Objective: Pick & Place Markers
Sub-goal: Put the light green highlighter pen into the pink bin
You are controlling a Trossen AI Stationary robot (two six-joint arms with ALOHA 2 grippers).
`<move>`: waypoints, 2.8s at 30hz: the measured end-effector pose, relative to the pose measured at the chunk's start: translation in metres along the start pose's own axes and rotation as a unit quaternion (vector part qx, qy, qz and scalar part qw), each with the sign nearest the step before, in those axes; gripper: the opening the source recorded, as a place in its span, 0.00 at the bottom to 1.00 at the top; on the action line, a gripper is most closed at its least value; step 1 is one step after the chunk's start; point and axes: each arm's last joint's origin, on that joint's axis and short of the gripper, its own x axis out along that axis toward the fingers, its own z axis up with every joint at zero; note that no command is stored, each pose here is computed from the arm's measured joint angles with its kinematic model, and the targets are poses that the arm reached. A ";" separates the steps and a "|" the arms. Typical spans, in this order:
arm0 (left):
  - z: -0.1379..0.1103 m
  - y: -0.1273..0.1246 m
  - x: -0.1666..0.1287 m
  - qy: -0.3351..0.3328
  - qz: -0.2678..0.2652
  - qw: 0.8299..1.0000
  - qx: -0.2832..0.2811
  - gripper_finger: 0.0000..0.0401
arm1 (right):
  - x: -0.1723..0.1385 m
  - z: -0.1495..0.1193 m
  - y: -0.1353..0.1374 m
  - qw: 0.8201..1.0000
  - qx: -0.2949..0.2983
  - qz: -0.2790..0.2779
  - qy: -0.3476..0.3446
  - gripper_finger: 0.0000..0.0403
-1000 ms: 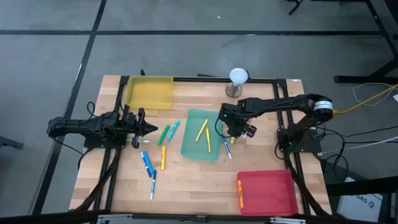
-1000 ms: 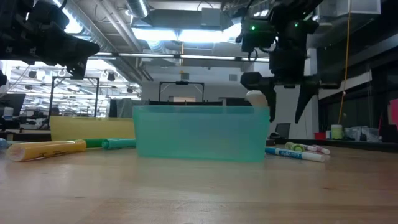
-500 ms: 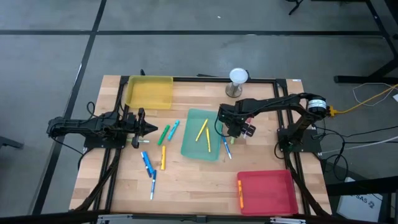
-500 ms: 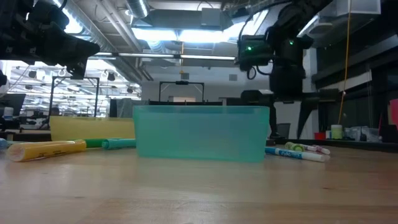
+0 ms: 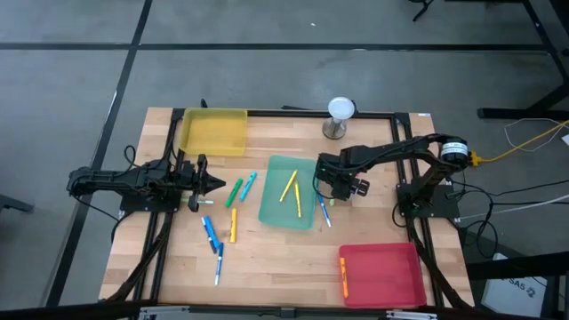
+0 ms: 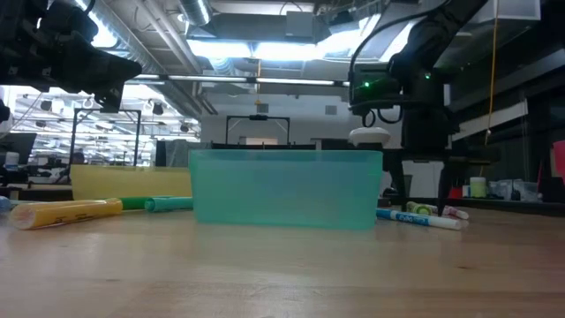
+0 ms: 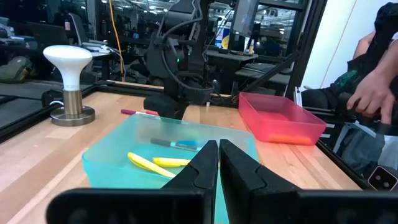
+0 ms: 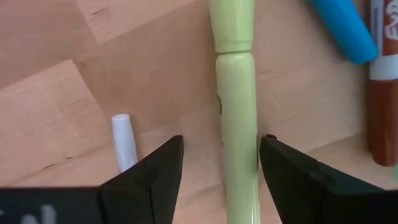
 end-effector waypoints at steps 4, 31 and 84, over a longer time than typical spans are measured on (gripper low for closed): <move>0.000 0.000 0.000 0.000 0.000 1.000 0.000 0.03 | 0.002 0.000 0.002 1.000 0.001 -0.001 -0.001 0.52; 0.000 0.000 0.000 0.000 0.000 1.000 0.000 0.03 | 0.004 0.000 0.007 1.000 0.008 0.022 -0.016 0.16; 0.000 0.000 0.000 0.000 0.000 1.000 0.000 0.02 | -0.103 0.063 0.082 0.992 -0.043 -0.104 -0.050 0.16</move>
